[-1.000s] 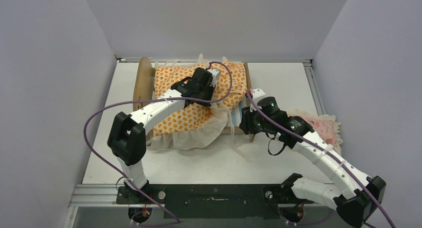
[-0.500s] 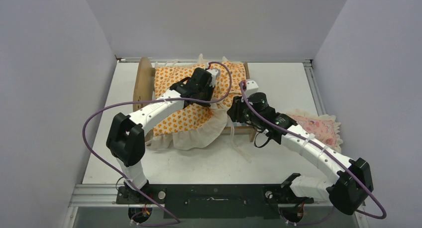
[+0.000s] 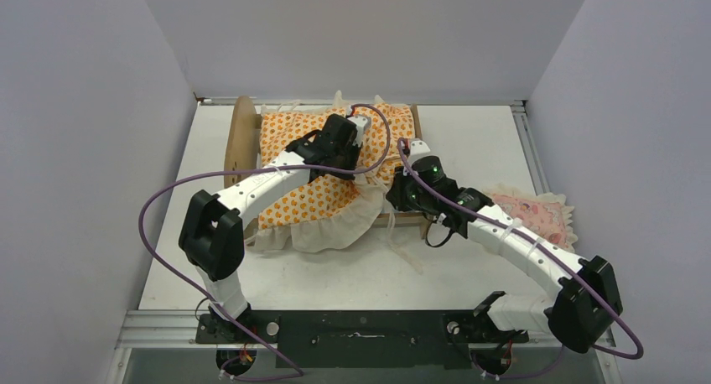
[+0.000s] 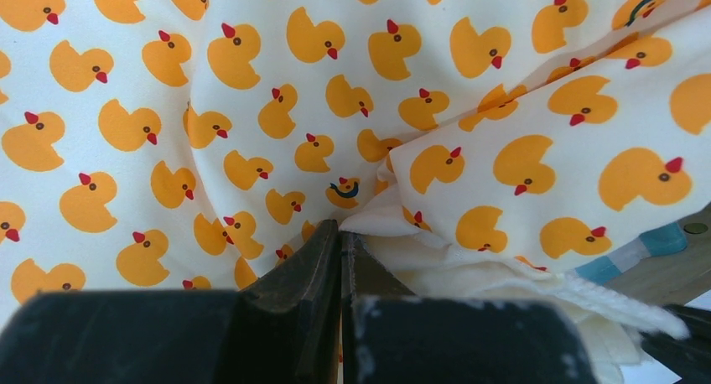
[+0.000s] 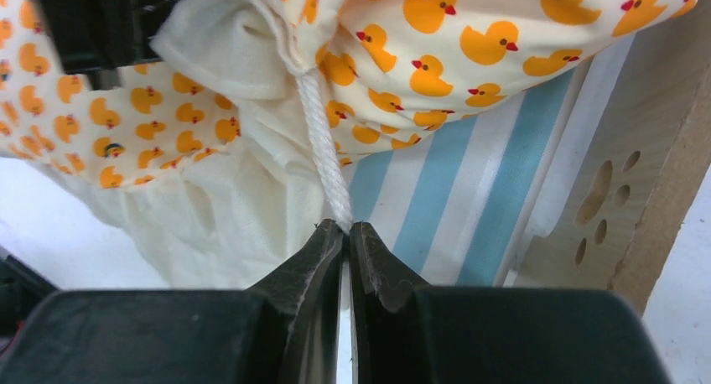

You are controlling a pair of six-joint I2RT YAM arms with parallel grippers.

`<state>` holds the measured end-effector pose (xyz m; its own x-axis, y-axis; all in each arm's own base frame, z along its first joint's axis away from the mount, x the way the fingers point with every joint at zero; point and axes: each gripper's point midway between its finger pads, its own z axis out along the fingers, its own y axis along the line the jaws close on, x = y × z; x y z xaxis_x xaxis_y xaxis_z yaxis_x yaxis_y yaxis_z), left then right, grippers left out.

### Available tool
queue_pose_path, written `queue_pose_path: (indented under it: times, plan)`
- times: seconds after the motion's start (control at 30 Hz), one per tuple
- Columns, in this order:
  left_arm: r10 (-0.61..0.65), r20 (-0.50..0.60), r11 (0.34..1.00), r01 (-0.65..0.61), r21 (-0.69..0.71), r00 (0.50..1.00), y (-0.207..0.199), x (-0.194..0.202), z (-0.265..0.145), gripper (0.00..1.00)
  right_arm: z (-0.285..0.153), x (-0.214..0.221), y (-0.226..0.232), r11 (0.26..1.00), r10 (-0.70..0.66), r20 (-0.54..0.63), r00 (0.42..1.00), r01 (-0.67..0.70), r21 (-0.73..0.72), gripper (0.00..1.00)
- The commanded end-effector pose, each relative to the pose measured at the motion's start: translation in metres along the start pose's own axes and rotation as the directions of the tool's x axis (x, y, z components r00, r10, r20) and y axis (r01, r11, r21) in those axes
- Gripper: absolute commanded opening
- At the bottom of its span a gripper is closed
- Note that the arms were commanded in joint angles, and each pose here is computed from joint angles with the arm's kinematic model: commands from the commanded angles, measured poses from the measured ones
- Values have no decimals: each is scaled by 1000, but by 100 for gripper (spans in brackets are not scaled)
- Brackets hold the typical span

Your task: Set up the pet bed

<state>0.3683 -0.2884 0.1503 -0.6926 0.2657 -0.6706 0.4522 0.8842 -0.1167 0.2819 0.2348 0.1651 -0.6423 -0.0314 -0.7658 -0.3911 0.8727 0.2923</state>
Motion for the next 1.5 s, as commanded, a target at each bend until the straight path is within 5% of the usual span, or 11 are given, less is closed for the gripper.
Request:
queue_pose_path:
  times: [0.0,0.2,0.3,0.4,0.47,0.53,0.67,0.83,1.0,1.2,1.47]
  plan:
    - [3,72,1000,-3,-8,997,3,-17,-17,0,-46,-37,31,995,-28,1,1000,28,-98,5]
    - [9,68,1000,-7,-31,998,8,-12,-14,0,-91,-44,60,959,-73,-11,997,67,-277,6]
    - [10,65,999,-8,-39,998,10,-11,-13,0,-90,-31,42,979,-56,-42,998,46,-201,5]
    - [9,63,999,-7,-40,998,10,-9,-12,0,-98,-13,66,920,-71,-97,993,28,-391,5]
    - [9,67,999,-6,-41,998,10,-10,-13,0,-92,0,49,955,-35,-148,988,-10,-296,5]
    - [5,72,999,-2,-42,997,10,-12,-13,0,-97,11,57,919,-68,-191,979,-13,-393,6]
    - [-10,82,1000,12,-19,997,4,-17,-21,0,-85,16,19,980,-43,-209,977,0,-201,5]
    - [-41,158,998,34,46,986,-15,-30,-59,34,-72,-3,19,967,34,-125,992,-64,-247,5]
    - [-96,252,994,79,77,963,-30,-35,-111,43,-64,-12,0,991,34,-129,991,-49,-123,5]
    - [-150,320,986,117,122,935,-73,-9,-158,52,-79,-34,8,990,-2,-85,996,-11,-143,5]
    - [-358,353,930,299,212,864,-127,52,-117,52,-77,-29,10,987,-10,-107,994,-8,-162,5]
